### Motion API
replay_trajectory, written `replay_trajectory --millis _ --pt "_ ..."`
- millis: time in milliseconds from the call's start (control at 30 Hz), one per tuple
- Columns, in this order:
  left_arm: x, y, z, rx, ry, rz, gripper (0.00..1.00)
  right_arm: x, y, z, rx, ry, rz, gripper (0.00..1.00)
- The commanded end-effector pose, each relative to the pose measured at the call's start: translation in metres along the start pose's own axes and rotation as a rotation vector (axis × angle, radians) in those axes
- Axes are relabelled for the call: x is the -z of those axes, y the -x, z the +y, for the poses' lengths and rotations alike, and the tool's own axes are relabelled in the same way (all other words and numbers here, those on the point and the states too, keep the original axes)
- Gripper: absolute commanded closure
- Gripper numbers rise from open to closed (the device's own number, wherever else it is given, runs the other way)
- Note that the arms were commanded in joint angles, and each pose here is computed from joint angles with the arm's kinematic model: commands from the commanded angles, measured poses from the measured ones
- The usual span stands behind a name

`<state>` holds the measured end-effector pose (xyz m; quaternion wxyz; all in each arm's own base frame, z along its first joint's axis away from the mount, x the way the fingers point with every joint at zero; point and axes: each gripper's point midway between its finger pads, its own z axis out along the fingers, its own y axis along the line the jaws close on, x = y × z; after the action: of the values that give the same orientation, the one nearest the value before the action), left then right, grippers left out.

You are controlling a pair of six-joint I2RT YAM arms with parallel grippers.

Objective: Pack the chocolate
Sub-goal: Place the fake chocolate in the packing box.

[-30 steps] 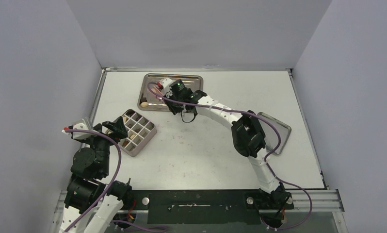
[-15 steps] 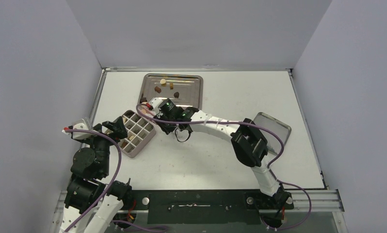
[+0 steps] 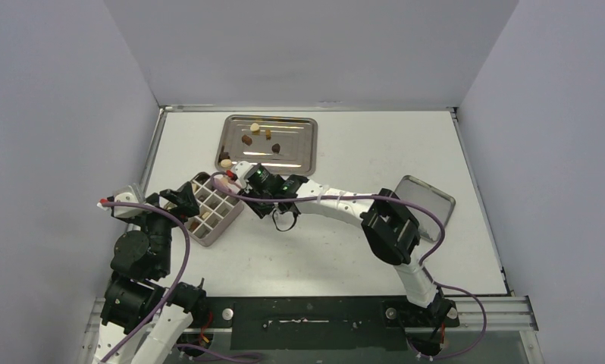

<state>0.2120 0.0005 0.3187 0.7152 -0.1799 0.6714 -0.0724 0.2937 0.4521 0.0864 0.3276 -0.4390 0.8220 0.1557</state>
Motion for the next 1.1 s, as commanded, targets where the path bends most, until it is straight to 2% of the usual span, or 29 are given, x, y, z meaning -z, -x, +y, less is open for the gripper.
replay_trajectory --millis 0,333,833,1067 --pt "0.0 0.011 -0.002 0.005 -0.004 -0.036 0.14 0.03 0.031 0.003 -0.016 -0.012 -0.104 0.81" --pt "0.0 0.011 -0.002 0.004 -0.003 -0.036 0.14 0.033 0.026 0.007 -0.022 -0.009 -0.1 0.73" --pt "-0.001 0.011 -0.002 0.003 -0.001 -0.034 0.14 0.035 0.026 0.017 -0.017 0.011 -0.107 0.72" --pt "-0.001 0.011 -0.002 0.003 -0.002 -0.035 0.14 0.039 0.032 0.015 -0.022 0.0 -0.124 0.66"
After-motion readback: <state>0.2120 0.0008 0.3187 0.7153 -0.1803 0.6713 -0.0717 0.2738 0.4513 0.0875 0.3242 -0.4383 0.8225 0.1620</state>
